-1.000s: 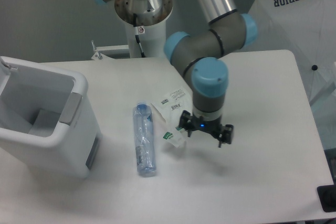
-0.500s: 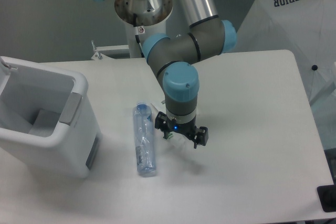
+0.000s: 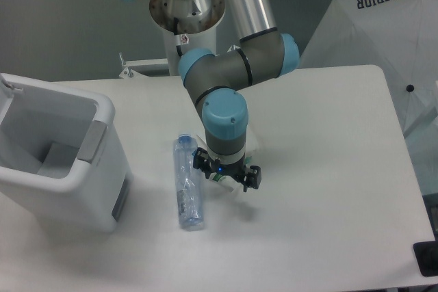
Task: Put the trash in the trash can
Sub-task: 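Lower the gripper and close it on the paper wrapper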
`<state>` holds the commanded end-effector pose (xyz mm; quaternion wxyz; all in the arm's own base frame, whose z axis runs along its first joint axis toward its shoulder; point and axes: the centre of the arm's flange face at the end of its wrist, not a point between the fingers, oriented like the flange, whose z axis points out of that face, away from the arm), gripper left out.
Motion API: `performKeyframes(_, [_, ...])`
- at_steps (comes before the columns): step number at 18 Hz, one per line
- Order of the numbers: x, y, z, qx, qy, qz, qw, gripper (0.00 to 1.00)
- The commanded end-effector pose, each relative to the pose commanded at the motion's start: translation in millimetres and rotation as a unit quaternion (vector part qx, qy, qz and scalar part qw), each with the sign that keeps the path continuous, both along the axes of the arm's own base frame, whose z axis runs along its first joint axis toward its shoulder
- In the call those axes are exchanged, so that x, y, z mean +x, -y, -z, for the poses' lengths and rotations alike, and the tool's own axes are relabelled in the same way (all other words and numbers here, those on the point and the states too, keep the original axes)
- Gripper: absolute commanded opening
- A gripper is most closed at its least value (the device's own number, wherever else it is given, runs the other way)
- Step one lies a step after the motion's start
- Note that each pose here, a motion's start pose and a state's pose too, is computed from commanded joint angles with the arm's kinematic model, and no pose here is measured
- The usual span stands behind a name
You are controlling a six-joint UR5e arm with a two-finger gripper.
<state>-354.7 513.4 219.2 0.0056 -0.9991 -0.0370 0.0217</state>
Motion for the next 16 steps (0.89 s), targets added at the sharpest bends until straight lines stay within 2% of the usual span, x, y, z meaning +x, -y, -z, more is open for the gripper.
performKeyframes(2, [-4.2, 1.6, 7.8, -0.019, -0.010, 0.000, 0.9998, 1.00])
performKeyframes(3, [-4.8, 3.2, 9.2, -0.029, -0.017, 0.000, 0.9994, 0.94])
performKeyframes(5, [-4.7, 2.6, 10.3, -0.034, -0.022, 0.003, 0.9992, 0.73])
performKeyframes(8, [-5.9, 3.2, 9.8, -0.035, -0.023, 0.001, 0.9991, 0.31])
performKeyframes(9, [-7.4, 3.0, 8.5, -0.034, -0.024, 0.001, 0.9991, 0.20])
performKeyframes(11, [-10.6, 5.2, 8.5, -0.035, -0.024, -0.001, 0.9991, 0.05])
performKeyframes(16, [-18.1, 8.4, 5.0, -0.031, -0.026, -0.009, 0.9991, 0.00])
